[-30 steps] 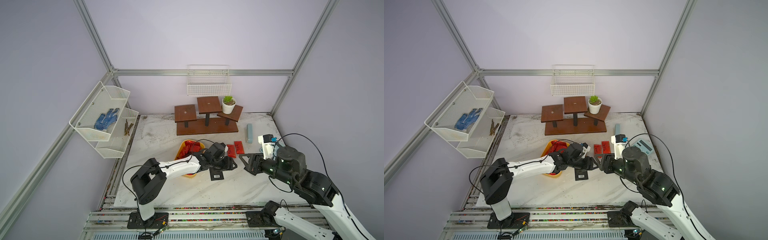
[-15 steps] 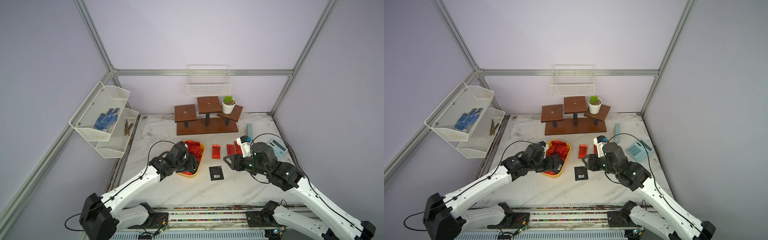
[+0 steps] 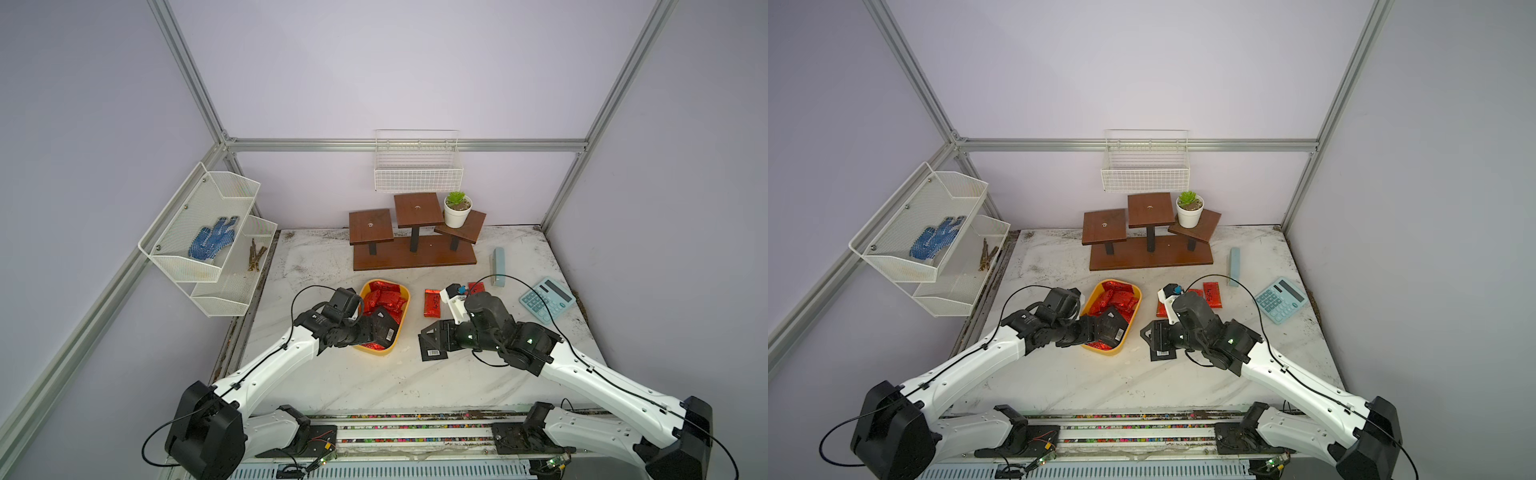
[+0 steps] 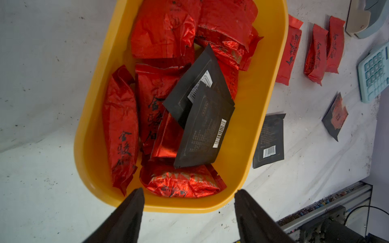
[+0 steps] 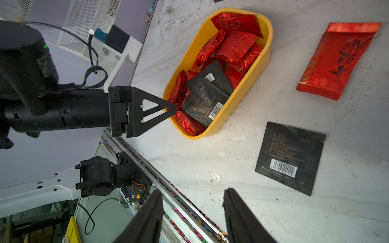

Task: Take the tea bags out of the storage box
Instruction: Pick up the tea bag from the storage box.

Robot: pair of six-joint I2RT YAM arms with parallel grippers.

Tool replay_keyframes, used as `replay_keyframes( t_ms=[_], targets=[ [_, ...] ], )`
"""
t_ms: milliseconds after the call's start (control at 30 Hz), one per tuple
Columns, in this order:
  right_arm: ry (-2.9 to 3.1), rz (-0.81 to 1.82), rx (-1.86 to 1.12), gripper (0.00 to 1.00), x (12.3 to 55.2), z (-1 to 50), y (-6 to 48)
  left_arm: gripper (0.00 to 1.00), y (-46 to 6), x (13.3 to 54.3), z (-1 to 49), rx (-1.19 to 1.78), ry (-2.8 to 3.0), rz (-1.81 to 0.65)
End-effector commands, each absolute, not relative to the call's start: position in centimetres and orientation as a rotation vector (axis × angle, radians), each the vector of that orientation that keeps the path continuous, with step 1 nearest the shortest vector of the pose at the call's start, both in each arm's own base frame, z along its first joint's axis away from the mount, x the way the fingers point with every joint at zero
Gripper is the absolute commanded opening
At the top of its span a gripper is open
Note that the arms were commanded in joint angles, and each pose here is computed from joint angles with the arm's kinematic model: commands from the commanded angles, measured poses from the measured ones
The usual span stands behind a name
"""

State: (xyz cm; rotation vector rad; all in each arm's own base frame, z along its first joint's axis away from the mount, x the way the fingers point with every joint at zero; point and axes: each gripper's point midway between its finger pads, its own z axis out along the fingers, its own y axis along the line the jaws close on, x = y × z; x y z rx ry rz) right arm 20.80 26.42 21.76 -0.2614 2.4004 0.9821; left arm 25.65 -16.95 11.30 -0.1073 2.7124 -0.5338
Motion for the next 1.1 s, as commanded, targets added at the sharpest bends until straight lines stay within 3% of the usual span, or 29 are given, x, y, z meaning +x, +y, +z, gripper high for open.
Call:
replay_keyframes(
  t_ms=[0,533,833,1067],
  targets=[
    [2.358,0.986,-0.251,0.52,21.2,22.5,26.5,0.7,-17.9,26.7,12.2,-0.007,2.679,-0.573],
    [2.343,0.947,-0.234,0.53,20.6,22.9,25.0,0.56,-20.2,28.4,9.4,0.029,2.746,-0.622],
    [2.34,0.921,-0.227,0.53,20.5,22.8,24.3,0.28,-21.0,28.6,8.6,0.041,2.772,-0.661],
    [2.332,0.897,-0.225,0.53,20.4,22.9,23.7,0.04,-21.1,28.5,10.9,0.019,2.743,-0.693]
  ],
)
